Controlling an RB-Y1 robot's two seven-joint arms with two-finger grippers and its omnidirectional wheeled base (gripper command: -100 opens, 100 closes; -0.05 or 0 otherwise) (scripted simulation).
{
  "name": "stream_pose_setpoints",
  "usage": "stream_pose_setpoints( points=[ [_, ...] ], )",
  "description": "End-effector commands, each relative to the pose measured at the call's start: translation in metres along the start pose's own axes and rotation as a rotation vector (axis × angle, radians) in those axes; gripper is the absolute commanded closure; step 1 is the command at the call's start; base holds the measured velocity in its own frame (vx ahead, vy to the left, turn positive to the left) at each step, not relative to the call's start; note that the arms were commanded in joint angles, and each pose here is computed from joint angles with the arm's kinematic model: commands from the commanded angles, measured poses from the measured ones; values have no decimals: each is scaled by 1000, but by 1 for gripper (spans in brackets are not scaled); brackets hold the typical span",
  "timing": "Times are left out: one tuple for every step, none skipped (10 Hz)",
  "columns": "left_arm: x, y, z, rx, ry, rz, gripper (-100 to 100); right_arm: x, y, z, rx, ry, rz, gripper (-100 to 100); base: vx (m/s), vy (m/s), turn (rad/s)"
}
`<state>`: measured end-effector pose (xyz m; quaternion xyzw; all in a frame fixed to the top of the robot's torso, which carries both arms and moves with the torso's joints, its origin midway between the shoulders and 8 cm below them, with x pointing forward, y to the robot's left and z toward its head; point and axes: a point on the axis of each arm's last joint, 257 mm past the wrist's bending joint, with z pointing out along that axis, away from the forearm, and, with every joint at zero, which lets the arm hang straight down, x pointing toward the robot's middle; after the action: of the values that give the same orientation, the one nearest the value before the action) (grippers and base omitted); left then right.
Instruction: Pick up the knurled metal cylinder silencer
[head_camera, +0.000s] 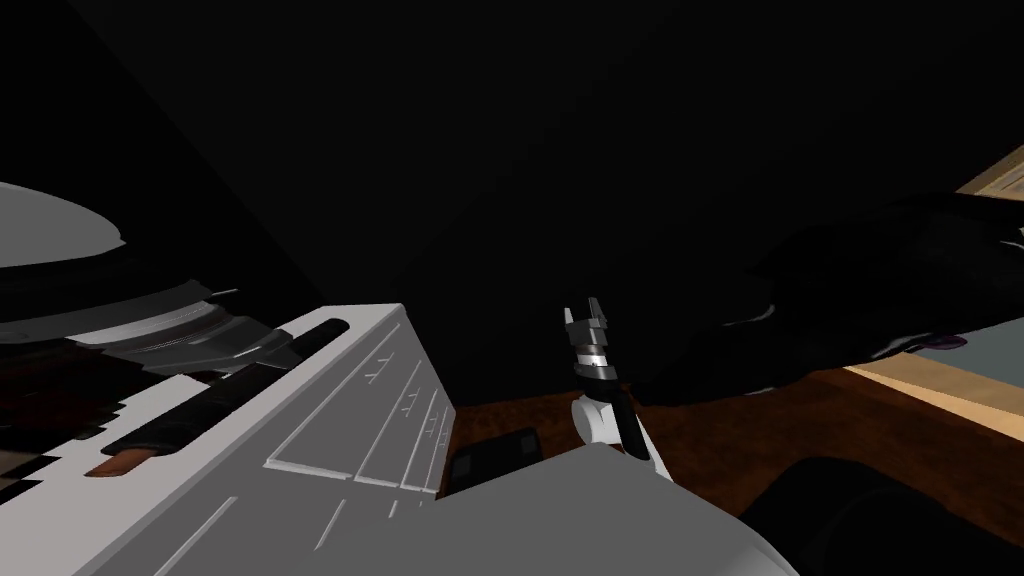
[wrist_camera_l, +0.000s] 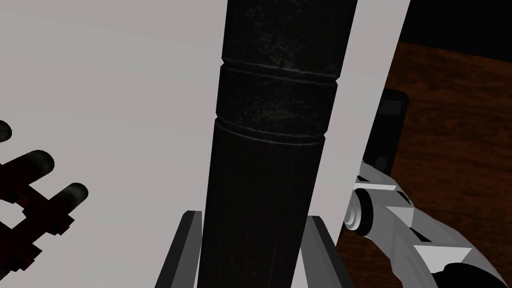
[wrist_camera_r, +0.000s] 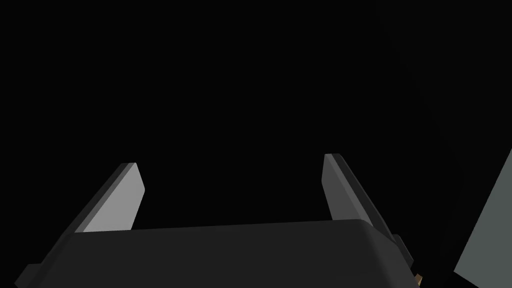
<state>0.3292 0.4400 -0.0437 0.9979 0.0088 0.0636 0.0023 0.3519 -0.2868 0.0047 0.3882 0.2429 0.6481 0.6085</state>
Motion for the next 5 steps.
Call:
stream_pose_setpoints(
  points=[
    [3, -5, -4, 5, 0, -51, 100, 0, 0, 0, 0, 0, 0, 0, -212, 64, -312],
    [5, -10, -9, 10, 1, -99, 100, 0, 0, 0, 0, 0, 0, 0, -217, 79, -384],
    [7, -12, -11, 13, 2, -123, 100, 0, 0, 0, 0, 0, 0, 0, -166, 114, -301],
    [7, -9, -11, 10, 2, -101, 100, 0, 0, 0, 0, 0, 0, 0, -60, 56, -56],
    [7, -10, -11, 11, 2, -106, 0, 0, 0, 0, 0, 0, 0, 0, -12, 8, 10]
  ],
)
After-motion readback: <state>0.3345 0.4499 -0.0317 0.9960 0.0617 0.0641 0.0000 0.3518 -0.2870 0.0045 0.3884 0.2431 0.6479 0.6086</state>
